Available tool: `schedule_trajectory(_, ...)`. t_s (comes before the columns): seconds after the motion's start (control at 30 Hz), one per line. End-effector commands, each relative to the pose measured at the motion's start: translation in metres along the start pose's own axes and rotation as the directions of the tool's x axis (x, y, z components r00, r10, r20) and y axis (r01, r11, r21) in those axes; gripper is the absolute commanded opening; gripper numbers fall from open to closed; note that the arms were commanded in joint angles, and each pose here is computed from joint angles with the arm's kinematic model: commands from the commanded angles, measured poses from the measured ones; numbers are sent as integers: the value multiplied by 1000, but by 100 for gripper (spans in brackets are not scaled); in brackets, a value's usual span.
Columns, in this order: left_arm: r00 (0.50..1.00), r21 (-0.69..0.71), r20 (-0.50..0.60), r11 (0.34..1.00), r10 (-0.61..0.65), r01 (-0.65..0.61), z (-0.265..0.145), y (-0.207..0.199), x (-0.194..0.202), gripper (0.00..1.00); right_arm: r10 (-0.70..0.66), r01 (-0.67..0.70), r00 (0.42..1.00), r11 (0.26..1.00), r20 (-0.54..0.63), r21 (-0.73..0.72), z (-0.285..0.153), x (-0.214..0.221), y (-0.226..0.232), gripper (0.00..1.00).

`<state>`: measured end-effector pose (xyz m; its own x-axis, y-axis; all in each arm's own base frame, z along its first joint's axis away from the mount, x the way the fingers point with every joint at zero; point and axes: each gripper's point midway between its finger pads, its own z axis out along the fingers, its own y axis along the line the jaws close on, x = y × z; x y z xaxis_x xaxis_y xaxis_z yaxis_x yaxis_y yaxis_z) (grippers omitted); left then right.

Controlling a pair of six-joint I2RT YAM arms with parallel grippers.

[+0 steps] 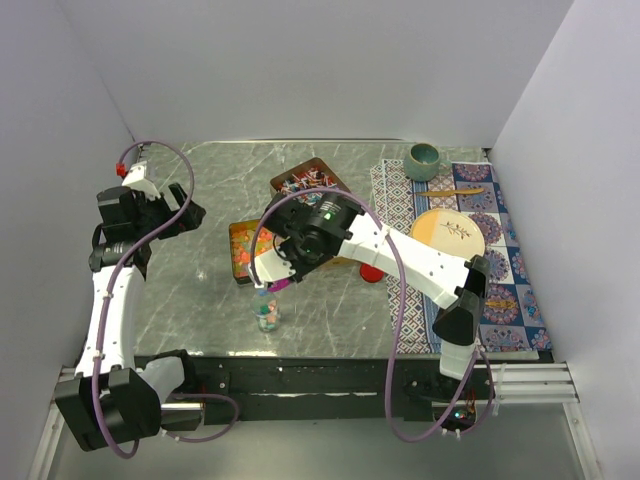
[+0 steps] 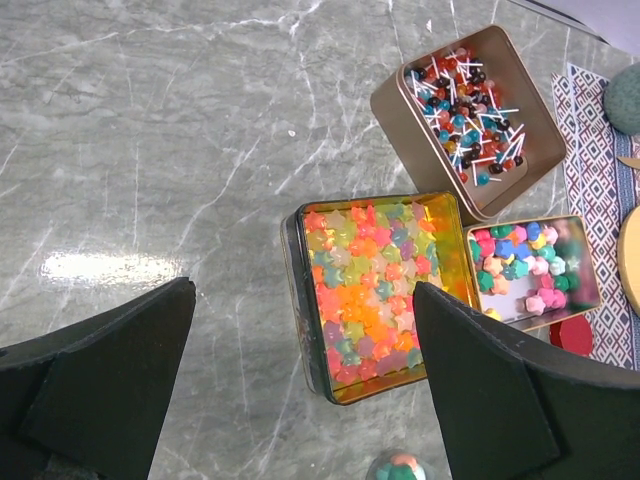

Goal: Pack the candies
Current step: Place the fake candies in the packing bottle, then adjust the spatula.

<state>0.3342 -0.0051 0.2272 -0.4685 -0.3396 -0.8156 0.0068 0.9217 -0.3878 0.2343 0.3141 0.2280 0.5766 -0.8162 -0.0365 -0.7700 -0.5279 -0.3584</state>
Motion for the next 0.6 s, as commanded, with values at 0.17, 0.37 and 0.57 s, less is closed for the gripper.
schedule_trajectory(0.17, 998, 51, 63, 999, 8, -11, -8, -13, -16, 97, -78, 76, 991, 997, -109, -26, -14, 18, 11, 0)
schedule_trajectory(0.37, 998, 58, 65, 998, 4, -8, -8, -15, -16, 97, -84, 82, 989, 996, -123, -17, -16, 18, 11, 0)
schedule_trajectory(0.57, 998, 60, 70, 998, 0, -4, -7, -15, -15, 97, -142, 146, 977, 989, -162, 14, -25, 17, 11, 0)
